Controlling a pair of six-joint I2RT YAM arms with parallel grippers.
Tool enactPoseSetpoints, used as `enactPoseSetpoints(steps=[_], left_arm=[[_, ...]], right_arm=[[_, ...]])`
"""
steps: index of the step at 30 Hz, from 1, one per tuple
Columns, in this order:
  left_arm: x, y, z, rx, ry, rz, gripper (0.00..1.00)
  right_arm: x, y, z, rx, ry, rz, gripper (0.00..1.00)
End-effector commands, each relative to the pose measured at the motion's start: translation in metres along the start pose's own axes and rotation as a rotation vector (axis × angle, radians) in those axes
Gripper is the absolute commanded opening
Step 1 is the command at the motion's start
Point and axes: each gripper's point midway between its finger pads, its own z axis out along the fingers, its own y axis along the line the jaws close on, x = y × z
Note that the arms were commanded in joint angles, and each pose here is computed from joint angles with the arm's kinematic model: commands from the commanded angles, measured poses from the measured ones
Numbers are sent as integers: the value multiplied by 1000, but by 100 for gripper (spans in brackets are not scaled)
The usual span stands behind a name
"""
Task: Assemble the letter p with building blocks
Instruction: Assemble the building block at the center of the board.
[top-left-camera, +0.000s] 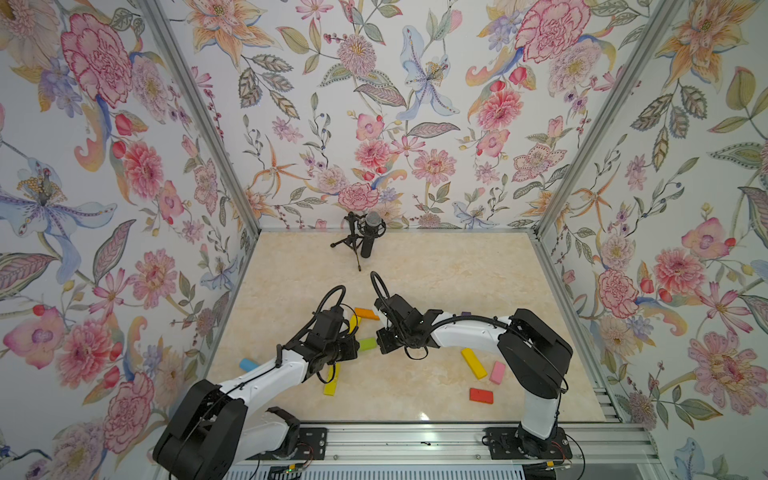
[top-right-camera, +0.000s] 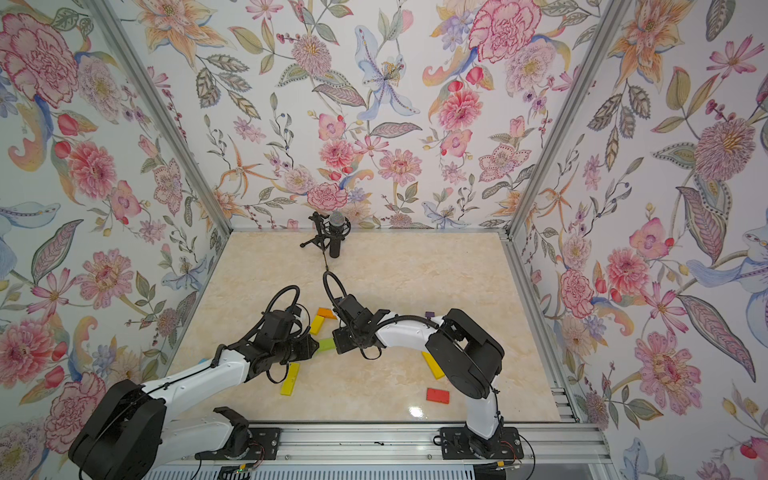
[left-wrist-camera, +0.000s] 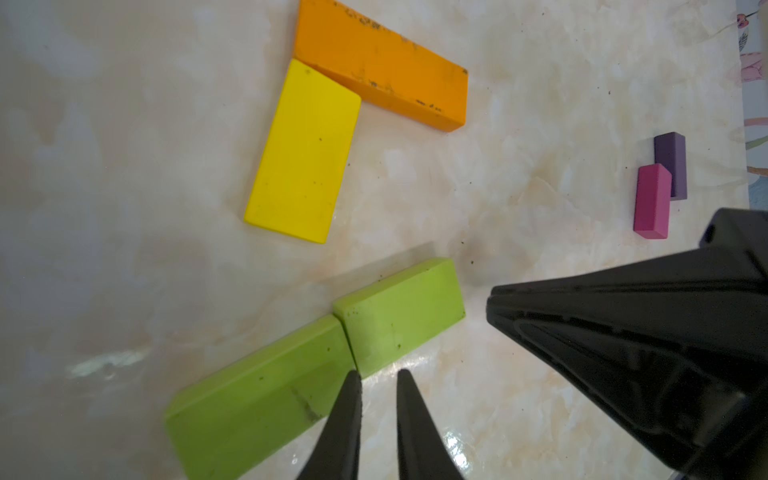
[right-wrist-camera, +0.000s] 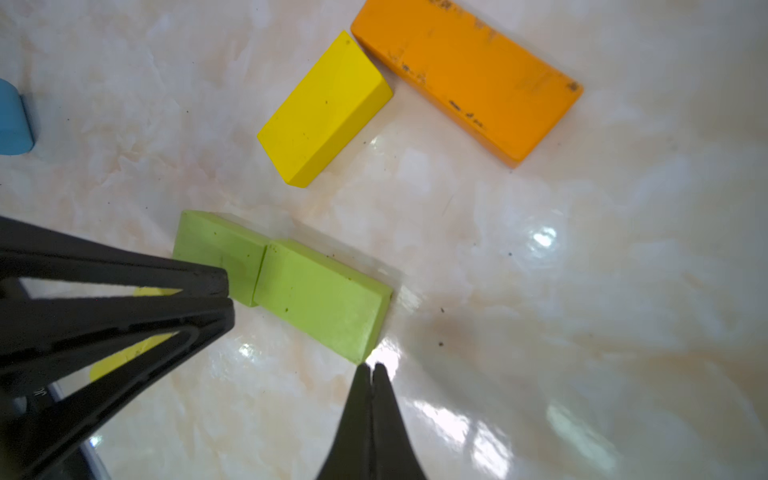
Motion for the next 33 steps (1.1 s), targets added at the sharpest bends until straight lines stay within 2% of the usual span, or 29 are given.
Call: enactPoseSetpoints(steps=[1,8,16,23,33], left_arm=[[-6,-6,-1,8,-38,-20,20],[-9,-1,13,-35,-18,-5,20],[-15,6,13,-102,-21,4,21],[-2,3,19,-75,13,2,22],[1,-9,35,-44,41,21,22]], right_arm=[[3,-4,7,-5,-1,1,4],[4,-8,12,-12,1,5,4],[8,-9,12,-24,2,14,4],[10,-9,14,-44,3,17,4],[21,-9,14,-73,14,48,4]])
